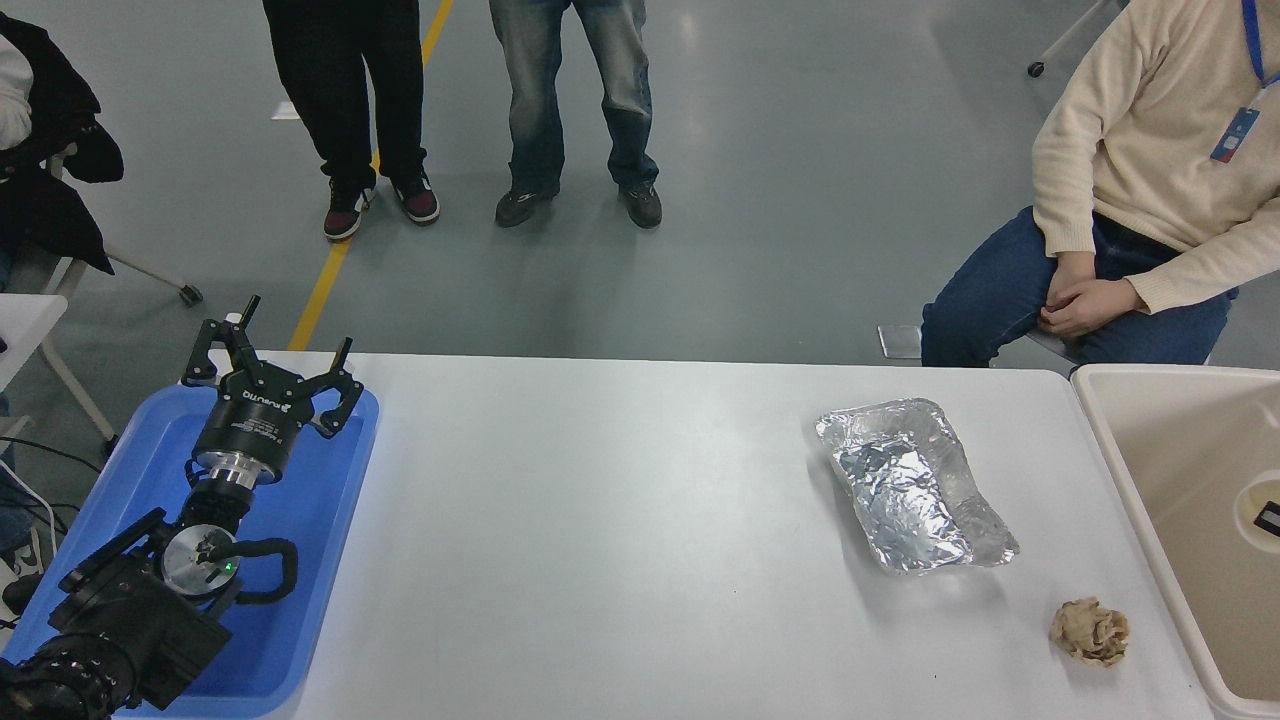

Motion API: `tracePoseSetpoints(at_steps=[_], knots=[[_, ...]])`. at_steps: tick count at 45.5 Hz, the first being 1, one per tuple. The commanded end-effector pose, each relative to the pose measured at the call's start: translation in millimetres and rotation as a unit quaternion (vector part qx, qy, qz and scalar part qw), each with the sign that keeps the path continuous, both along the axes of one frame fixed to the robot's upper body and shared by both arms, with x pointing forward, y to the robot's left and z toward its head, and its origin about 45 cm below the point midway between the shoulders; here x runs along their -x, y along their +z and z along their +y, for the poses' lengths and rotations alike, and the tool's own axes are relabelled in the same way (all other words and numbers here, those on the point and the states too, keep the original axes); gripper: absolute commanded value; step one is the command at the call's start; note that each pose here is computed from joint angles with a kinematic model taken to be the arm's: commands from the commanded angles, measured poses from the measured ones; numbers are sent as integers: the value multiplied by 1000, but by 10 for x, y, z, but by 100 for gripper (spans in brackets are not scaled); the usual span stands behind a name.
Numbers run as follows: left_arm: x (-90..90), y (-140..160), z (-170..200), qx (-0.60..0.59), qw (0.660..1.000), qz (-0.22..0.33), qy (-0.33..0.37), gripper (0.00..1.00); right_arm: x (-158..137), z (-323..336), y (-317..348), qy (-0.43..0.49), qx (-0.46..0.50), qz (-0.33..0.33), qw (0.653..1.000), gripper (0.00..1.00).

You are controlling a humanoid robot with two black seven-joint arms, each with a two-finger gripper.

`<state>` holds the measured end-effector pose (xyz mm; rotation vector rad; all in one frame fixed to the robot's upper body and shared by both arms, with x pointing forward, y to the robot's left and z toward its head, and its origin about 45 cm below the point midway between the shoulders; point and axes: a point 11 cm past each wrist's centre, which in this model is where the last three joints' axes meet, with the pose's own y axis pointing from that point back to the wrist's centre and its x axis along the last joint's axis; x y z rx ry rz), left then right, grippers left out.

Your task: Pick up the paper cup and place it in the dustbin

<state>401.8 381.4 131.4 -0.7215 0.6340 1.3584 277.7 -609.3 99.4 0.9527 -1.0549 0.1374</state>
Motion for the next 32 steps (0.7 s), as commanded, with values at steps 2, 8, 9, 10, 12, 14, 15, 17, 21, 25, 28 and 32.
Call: tracePoseSetpoints(at_steps=[2,8,9,10,12,14,15,17,21,25,28,32], knots=[[-2,2,0,0,1000,0,0,100,-51,21,26,4,6,-13,1000,89],[-2,2,0,0,1000,0,0,100,-109,58,46,3,-2,-21,1000,89],[-2,-1,-7,1,1000,0,0,100,-122,59,56,1,-4,-25,1000,89],[-2,2,0,0,1000,0,0,100,-130,56,69,-1,-6,-28,1000,89],[-2,2,0,0,1000,0,0,100,-120,37,86,-8,-11,-32,999,89],[-1,2,0,0,1000,0,0,100,-90,16,90,-14,-16,-34,999,89],[-2,2,0,0,1000,0,0,100,-64,8,83,-17,-19,-31,999,89],[-2,2,1,0,1000,0,0,100,3,-23,77,-21,-24,-24,999,89],[-2,-1,-7,1,1000,0,0,100,51,-21,97,-26,-40,-19,999,89],[-3,4,-4,0,1000,-1,-1,100,59,38,127,-28,-64,-13,997,89],[-2,-1,-7,1,1000,0,0,100,69,83,165,-30,-82,-11,996,90],[-2,-1,-7,1,1000,0,0,100,22,153,265,-25,-104,-12,994,95]])
